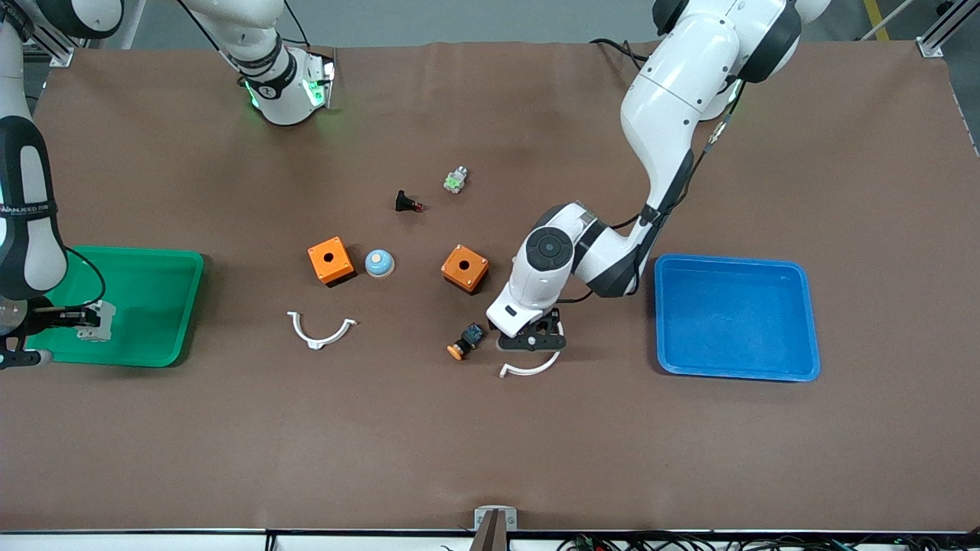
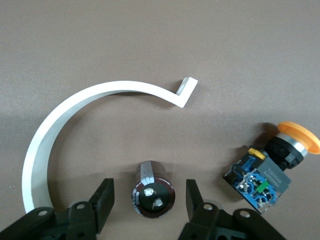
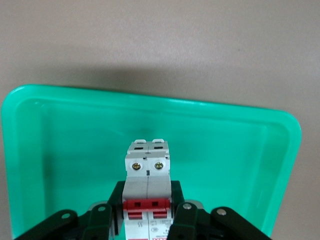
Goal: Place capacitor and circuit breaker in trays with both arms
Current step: 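Lower the breaker into the green tray while the left gripper grasps the capacitor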
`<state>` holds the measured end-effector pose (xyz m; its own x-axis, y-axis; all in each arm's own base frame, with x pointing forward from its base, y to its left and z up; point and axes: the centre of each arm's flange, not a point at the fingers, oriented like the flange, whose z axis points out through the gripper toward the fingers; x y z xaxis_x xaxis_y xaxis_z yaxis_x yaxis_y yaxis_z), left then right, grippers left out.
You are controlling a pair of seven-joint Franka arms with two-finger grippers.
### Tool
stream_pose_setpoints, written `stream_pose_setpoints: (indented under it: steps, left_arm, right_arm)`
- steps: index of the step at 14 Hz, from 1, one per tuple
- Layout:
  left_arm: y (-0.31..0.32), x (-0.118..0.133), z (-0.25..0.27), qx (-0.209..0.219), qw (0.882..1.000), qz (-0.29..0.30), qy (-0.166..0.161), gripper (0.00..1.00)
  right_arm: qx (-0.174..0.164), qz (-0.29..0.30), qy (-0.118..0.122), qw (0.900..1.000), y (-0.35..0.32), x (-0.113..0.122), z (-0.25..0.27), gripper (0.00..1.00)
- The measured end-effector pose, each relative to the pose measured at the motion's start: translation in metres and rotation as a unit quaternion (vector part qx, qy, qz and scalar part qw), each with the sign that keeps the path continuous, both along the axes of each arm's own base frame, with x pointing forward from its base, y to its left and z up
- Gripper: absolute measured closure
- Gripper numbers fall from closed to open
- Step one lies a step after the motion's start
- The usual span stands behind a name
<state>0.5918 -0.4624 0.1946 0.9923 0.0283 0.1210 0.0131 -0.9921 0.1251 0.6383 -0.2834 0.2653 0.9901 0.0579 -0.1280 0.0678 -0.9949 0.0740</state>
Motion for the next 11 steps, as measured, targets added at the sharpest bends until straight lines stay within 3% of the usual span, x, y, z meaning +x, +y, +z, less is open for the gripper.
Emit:
stream_pose_setpoints:
  steps: [11]
  left_arm:
    - [0.009, 0.007, 0.000, 0.006, 1.000, 0.003, -0.005, 0.40]
  right_arm:
    - [0.020, -0.016, 0.010, 1.000, -0.004, -0.010, -0.030, 0.60]
